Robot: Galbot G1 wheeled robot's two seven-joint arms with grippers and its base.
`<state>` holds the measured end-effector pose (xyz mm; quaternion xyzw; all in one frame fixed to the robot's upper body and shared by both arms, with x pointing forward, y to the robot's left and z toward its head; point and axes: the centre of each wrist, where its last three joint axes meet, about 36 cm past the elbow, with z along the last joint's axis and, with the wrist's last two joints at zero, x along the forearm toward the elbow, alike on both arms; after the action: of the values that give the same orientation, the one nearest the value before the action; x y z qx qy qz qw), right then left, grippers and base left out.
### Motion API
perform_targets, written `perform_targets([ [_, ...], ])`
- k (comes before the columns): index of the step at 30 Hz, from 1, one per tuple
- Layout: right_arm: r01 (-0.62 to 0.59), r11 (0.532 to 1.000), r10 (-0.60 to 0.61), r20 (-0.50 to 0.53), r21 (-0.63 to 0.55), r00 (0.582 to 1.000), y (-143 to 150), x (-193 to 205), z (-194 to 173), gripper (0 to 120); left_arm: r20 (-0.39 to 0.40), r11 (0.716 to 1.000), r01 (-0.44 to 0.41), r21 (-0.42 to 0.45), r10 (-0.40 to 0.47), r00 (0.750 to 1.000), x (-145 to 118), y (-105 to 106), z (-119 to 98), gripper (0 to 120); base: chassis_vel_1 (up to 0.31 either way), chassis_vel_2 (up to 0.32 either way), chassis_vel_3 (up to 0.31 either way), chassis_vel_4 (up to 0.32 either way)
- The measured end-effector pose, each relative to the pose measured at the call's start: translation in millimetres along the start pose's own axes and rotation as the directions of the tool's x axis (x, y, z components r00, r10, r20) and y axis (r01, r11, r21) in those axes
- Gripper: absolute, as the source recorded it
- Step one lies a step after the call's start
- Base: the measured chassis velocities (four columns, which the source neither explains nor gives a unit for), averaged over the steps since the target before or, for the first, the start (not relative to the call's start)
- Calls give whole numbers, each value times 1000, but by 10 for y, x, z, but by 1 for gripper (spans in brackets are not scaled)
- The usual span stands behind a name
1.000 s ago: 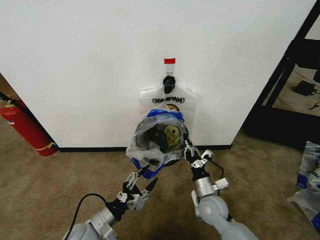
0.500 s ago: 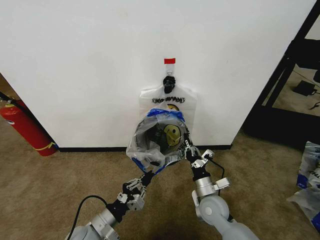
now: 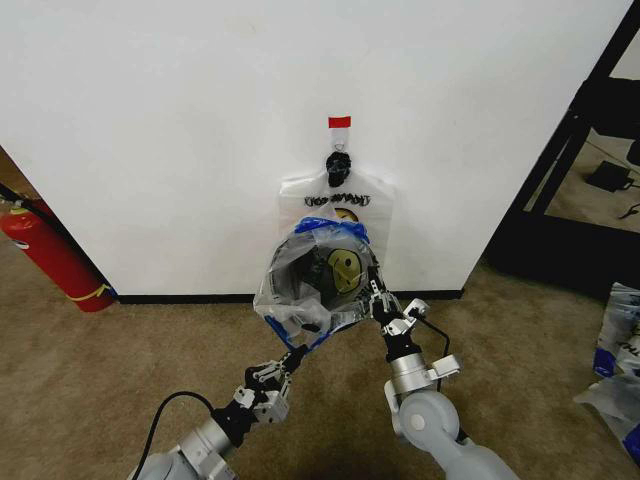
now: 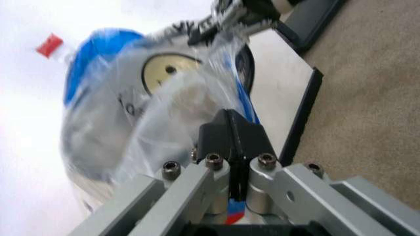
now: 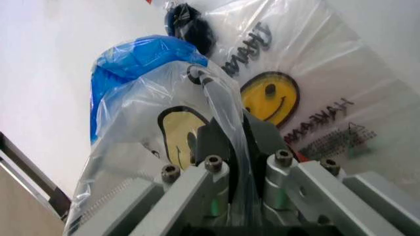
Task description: Pick up the garbage bag from the wall and place it over the trash bin.
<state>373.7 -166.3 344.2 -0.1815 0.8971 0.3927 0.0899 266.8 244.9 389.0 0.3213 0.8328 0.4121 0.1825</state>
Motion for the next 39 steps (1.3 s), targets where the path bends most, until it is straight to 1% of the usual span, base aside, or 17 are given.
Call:
perform_targets([
  [1,0,1000,0,0,0,1000,0,0,0,1,0,1000,0,0,0,1000,0,0,0,1,0,0,0,0],
  [2,3,1000,-3,-1,5,1000,-8,-5,3,1,2,1000,-2,-15,2,1000,-1,20,-6,5,0,0,0,0],
  [6,31,998,-31,-5,48,1000,-57,-8,57,1,-7,998,-25,-64,24,1000,-24,44,16,23,0,0,0,0],
  [8,38,998,-37,-6,53,999,-56,-4,70,1,-15,997,-32,-66,31,999,-28,25,23,25,0,0,0,0],
  [9,45,997,-44,-8,55,999,-48,0,84,1,-23,997,-40,-69,38,999,-35,5,34,32,0,0,0,0],
  [12,53,997,-53,-12,56,999,-38,3,105,1,-39,996,-55,-73,52,998,-55,-44,73,41,0,0,0,0],
  [15,57,996,-56,-11,64,998,-63,-21,110,1,-58,995,-69,-72,65,996,-63,-78,94,56,0,0,0,0],
  [17,57,996,-57,-11,65,998,-67,-27,111,1,-63,995,-71,-74,66,996,-66,-82,103,56,0,0,0,0],
  [20,60,996,-60,-13,64,998,-66,-36,122,1,-77,994,-75,-85,68,995,-83,-83,151,73,0,0,0,0],
  [22,61,996,-60,-12,64,998,-64,-37,124,1,-78,993,-75,-86,68,995,-86,-84,157,80,0,0,0,0],
  [23,61,996,-60,-12,64,998,-64,-37,124,1,-78,993,-75,-86,68,995,-86,-84,157,80,0,0,0,0],
  [24,61,996,-60,-12,64,998,-64,-38,124,1,-79,993,-75,-86,69,995,-86,-84,158,86,0,0,0,0],
  [27,61,996,-61,-12,63,998,-63,-38,125,1,-79,993,-75,-86,69,995,-87,-84,158,97,0,0,0,0],
  [29,61,996,-61,-12,63,998,-62,-38,126,1,-79,993,-75,-86,69,995,-87,-85,158,100,0,0,0,0],
  [35,65,996,-65,-13,58,998,-44,-47,143,1,-85,993,-77,-89,69,994,-92,-93,176,100,0,0,0,0],
  [38,85,996,-84,-16,35,996,60,-76,208,1,-109,992,-81,-101,70,992,-116,-112,238,98,0,0,0,0],
  [39,88,996,-87,-16,30,996,80,-80,220,1,-113,991,-81,-106,69,991,-124,-115,251,95,0,0,0,0],
])
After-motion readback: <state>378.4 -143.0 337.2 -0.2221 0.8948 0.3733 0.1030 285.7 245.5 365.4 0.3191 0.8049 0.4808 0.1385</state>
